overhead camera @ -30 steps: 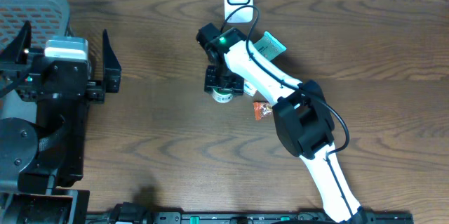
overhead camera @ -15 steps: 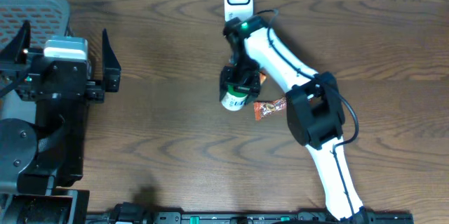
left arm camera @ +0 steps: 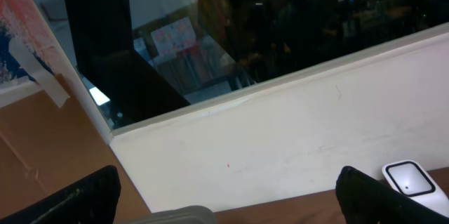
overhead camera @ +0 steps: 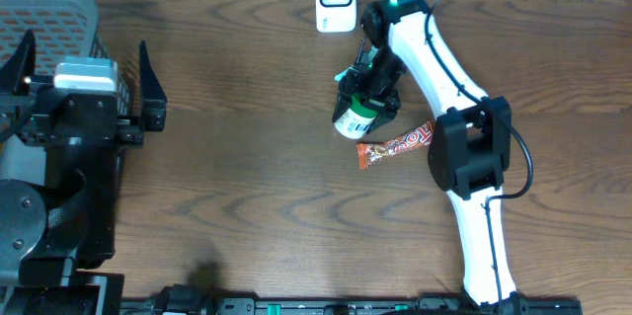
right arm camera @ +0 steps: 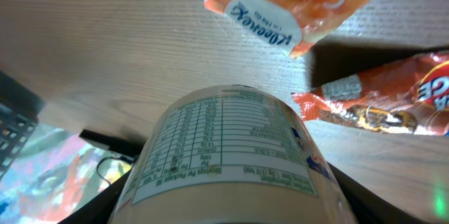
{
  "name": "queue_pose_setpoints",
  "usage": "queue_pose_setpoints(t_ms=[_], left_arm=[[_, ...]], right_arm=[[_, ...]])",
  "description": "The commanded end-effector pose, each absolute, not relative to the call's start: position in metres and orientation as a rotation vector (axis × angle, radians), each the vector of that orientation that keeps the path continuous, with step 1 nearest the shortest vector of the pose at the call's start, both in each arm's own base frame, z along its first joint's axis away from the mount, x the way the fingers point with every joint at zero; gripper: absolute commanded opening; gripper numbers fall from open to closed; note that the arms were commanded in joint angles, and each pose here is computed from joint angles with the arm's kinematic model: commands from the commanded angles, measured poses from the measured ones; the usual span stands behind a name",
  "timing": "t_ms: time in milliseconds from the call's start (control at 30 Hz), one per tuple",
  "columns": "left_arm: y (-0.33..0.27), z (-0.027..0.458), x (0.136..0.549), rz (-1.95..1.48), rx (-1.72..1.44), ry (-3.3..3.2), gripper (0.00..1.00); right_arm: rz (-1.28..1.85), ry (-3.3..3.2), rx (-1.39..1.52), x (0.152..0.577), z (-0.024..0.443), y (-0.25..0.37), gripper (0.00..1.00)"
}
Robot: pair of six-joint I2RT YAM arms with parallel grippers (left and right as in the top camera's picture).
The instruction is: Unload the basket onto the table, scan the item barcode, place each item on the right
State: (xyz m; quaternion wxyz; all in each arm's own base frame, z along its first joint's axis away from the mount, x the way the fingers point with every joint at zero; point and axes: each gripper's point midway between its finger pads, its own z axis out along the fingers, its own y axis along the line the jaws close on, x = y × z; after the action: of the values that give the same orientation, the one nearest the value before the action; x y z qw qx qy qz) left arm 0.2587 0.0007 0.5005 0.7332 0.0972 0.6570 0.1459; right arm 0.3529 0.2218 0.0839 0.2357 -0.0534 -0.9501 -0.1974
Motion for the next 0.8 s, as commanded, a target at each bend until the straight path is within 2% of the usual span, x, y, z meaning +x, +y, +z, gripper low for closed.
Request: queue_pose_setpoints(t_ms=[0, 367, 500, 767], left_arm=[[0.002, 0.505, 0.255, 0.339, 0.218, 1.432, 0.98], [0.002, 0.504, 0.255, 0.339, 0.218, 1.436, 0.98], [0.002, 0.499, 0.256, 0.339, 0.223, 1.454, 0.98], [0.002, 0.441, 0.256, 0.336, 0.289, 1.685, 0.98]], right_arm=[[-0.681, -2.644, -0.094, 0.362, 0.113, 0.222, 0.44], [-0.814, -2.810, -0.052, 0.368, 0.184, 0.199, 0.47], [-0.761, -2.947, -0.009, 0.364, 0.214, 0.185, 0.47], [-0.574, -3.314, 0.095, 0.399, 0.245, 0.168, 0.44]])
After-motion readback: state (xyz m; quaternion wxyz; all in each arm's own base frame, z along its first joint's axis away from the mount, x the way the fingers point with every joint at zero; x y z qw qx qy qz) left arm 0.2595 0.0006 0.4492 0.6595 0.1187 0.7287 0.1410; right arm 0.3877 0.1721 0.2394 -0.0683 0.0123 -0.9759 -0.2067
